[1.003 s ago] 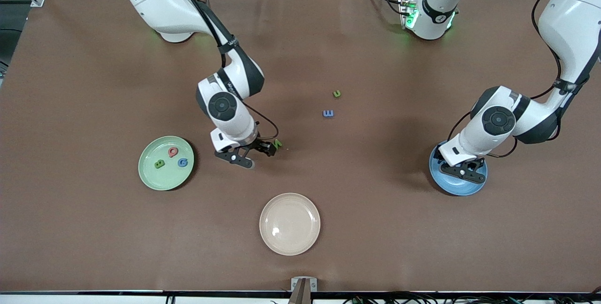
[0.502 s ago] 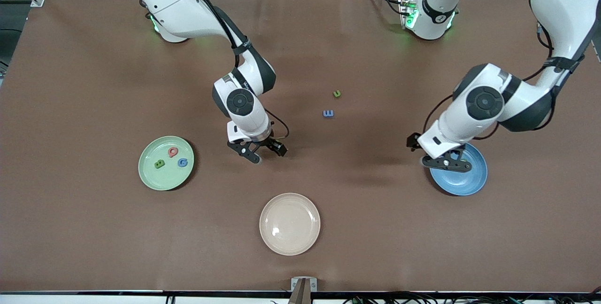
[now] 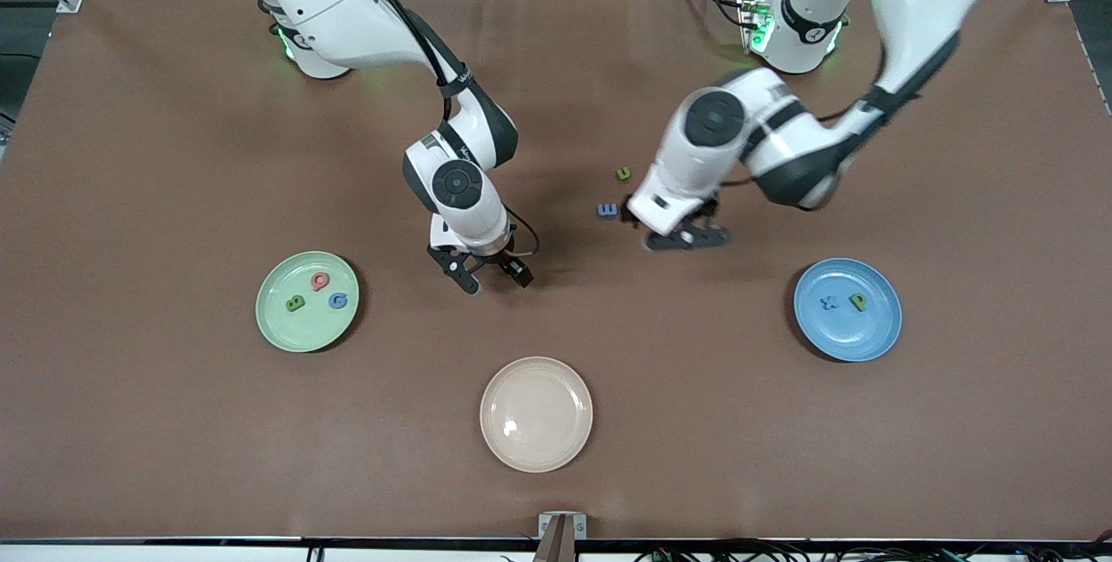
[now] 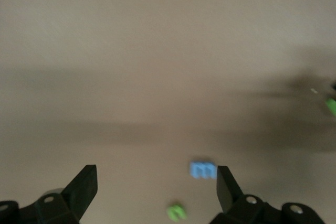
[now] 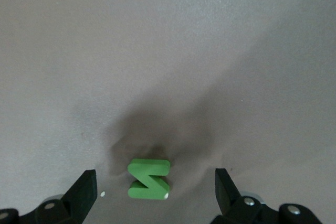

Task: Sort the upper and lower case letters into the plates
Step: 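Grasp the green N with the right gripper while the left reaches the m, then carry the green N toward the green plate while the left grasps the m, then release the N on the green plate while the left drops the m, then move the left gripper toward the green n while the right gripper rests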

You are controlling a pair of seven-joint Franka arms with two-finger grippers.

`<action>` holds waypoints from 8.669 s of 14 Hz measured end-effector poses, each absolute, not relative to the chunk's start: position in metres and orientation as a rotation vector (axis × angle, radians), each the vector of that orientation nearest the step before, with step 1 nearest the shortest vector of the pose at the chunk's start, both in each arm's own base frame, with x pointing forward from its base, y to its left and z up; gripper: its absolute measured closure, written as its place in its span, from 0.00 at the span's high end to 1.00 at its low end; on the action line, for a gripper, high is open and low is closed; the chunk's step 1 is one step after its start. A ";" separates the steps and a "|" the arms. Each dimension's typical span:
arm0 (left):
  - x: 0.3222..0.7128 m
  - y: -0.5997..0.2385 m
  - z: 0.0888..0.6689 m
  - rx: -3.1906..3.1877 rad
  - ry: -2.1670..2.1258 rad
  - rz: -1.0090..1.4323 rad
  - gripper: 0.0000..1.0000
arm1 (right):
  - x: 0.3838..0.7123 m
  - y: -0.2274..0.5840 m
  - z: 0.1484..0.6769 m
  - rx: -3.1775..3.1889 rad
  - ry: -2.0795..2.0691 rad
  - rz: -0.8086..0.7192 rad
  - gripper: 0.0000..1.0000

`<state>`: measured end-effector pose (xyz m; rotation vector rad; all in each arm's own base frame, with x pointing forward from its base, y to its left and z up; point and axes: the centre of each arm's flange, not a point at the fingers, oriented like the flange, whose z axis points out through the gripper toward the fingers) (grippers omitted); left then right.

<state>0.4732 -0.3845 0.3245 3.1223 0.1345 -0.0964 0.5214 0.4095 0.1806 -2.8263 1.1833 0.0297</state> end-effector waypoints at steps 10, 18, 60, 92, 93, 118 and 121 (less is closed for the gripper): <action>0.424 -0.449 0.229 3.137 0.271 -0.114 1.00 | 0.518 0.416 0.182 -2.861 1.140 0.007 0.36; 0.404 -0.435 0.171 3.208 0.188 0.007 1.00 | 0.559 0.353 0.180 -2.983 0.959 0.027 0.35; 0.482 -0.371 0.273 3.156 0.209 0.060 0.41 | 0.628 0.055 0.192 -3.122 0.357 0.135 0.91; 0.654 -0.024 0.199 3.171 -0.721 0.024 0.41 | 0.604 0.012 0.543 -3.120 0.060 0.259 1.00; 0.654 -0.022 0.195 3.167 -0.715 0.023 0.41 | 0.605 0.010 0.542 -3.120 0.064 0.261 1.00; 0.467 -0.300 0.349 3.044 0.342 -0.172 1.00 | 0.577 0.005 0.577 -3.125 0.075 0.179 1.00; 0.431 -0.324 0.315 3.083 0.513 -0.106 1.00 | 0.562 0.007 0.585 -3.124 0.073 0.144 1.00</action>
